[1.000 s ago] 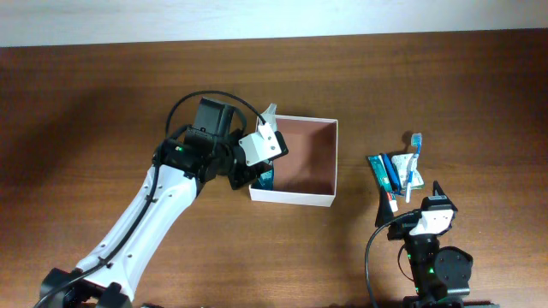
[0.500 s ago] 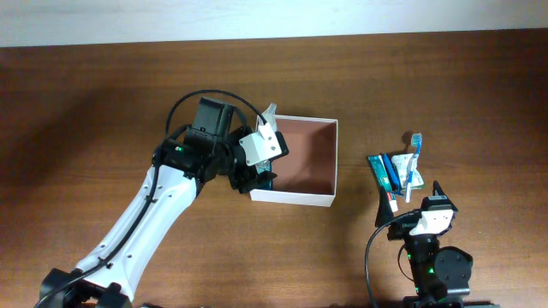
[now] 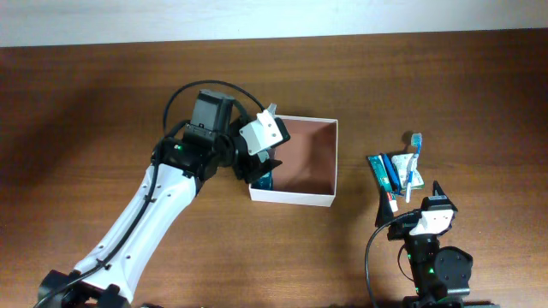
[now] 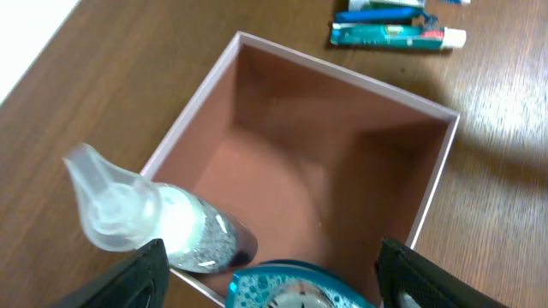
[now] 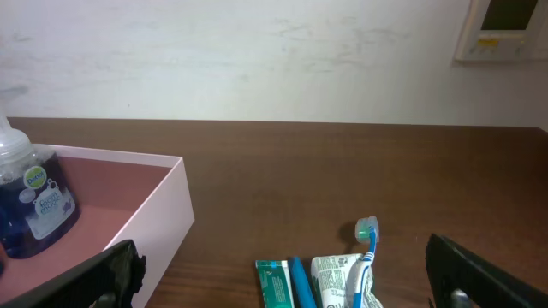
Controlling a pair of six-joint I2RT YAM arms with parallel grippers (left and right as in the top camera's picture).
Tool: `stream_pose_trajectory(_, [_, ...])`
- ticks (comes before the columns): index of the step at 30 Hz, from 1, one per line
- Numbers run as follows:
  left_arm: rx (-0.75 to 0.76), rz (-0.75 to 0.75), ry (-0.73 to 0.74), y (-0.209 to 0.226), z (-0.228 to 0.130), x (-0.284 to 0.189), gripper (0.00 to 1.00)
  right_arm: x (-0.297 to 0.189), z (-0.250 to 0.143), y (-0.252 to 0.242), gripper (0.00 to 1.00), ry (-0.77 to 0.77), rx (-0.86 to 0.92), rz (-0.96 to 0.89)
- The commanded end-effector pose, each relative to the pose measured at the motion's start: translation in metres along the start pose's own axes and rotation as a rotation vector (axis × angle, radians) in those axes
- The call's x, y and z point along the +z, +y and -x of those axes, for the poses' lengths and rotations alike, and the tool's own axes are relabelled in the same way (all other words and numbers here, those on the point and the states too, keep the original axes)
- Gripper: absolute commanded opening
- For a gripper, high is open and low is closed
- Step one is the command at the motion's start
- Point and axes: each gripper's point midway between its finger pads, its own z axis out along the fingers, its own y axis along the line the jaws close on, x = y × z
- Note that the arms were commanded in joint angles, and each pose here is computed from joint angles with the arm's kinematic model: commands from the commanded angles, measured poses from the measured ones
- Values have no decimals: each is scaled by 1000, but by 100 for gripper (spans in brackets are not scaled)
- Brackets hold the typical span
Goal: Pack container
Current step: 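Open the left gripper and withdraw it left of the box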
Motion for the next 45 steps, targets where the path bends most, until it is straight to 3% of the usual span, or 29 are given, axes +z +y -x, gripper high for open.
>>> stream_pose_trajectory(1, [-25, 41, -75, 7, 29, -23, 78, 0, -2, -3, 98, 2, -5, -13])
stream_pose_trajectory(7, [-154, 193, -95, 30, 36, -50, 77, 0, -2, -3, 98, 2, -5, -12])
stream_pose_trajectory(10, [-346, 372, -65, 58, 22, -73, 72, 0, -2, -3, 98, 2, -5, -12])
stream_pose_trajectory(14, [-638, 619, 1, 91, -21, -109, 52, 0, -2, -3, 98, 2, -5, -13])
stream_pose_trajectory(16, [-692, 643, 35, 93, -35, -114, 42, 0, -2, -3, 98, 2, -5, -12])
stream_pose_trajectory(22, [-846, 592, 216, 75, -84, -99, 17, 0, -2, -3, 98, 2, -5, -12])
stream_pose_trajectory(25, [-1004, 570, 302, 65, -109, -80, 1, 0, -2, -3, 98, 2, -5, -12])
stream_pose_trajectory(30, [-1204, 542, 404, 54, -139, -49, 1, 0, -2, -3, 98, 2, -5, -13])
stream_pose_trajectory(35, [-1291, 289, 464, 21, -141, -14, 1, 0, -2, -3, 98, 2, -5, -13])
stream_pose_trajectory(45, [-1285, 199, 520, 0, -140, 9, 1, 0, -2, -3, 98, 2, -5, -12])
